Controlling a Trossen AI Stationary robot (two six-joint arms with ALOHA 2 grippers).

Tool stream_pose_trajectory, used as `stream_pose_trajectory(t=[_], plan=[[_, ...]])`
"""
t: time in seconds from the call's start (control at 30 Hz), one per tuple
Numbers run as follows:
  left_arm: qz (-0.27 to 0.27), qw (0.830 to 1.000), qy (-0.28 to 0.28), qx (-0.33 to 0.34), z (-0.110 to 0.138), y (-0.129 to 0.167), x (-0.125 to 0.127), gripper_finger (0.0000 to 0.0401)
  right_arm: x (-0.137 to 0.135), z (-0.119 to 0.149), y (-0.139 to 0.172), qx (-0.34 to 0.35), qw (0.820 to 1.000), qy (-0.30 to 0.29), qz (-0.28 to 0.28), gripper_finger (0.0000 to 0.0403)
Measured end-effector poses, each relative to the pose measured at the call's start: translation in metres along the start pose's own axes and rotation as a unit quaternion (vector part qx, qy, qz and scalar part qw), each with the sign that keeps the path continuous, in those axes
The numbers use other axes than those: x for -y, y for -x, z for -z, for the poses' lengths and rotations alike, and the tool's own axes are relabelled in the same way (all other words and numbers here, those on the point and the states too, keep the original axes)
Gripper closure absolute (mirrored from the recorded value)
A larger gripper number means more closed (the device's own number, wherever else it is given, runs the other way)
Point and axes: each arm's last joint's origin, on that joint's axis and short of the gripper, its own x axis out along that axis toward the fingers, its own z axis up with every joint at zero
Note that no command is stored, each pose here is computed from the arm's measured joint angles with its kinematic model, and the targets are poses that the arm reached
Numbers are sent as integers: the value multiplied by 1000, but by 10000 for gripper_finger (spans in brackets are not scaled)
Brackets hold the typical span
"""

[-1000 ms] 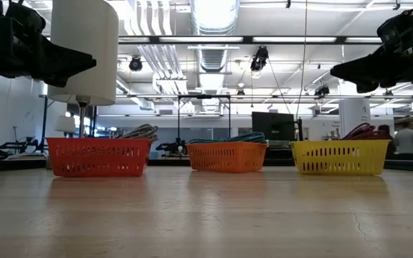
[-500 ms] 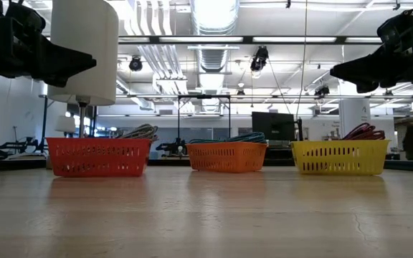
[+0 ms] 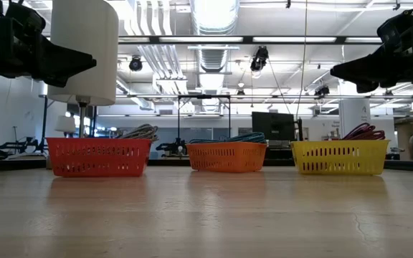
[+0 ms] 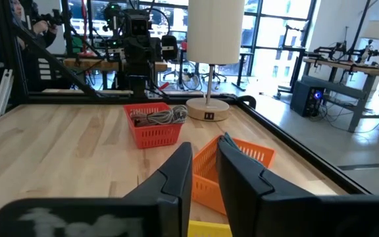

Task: Pick & Place USB Port
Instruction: Return to Home Position

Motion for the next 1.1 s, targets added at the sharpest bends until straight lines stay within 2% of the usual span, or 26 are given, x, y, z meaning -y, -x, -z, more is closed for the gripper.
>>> stream_pose_trajectory(t=[0.77, 1.1], plan=[[0, 1000, 0, 0, 0, 0, 0, 293, 0, 0, 0, 0, 1000, 0, 0, 314], [0, 1000, 0, 0, 0, 0, 0, 293, 0, 0, 0, 0, 1000, 0, 0, 330]])
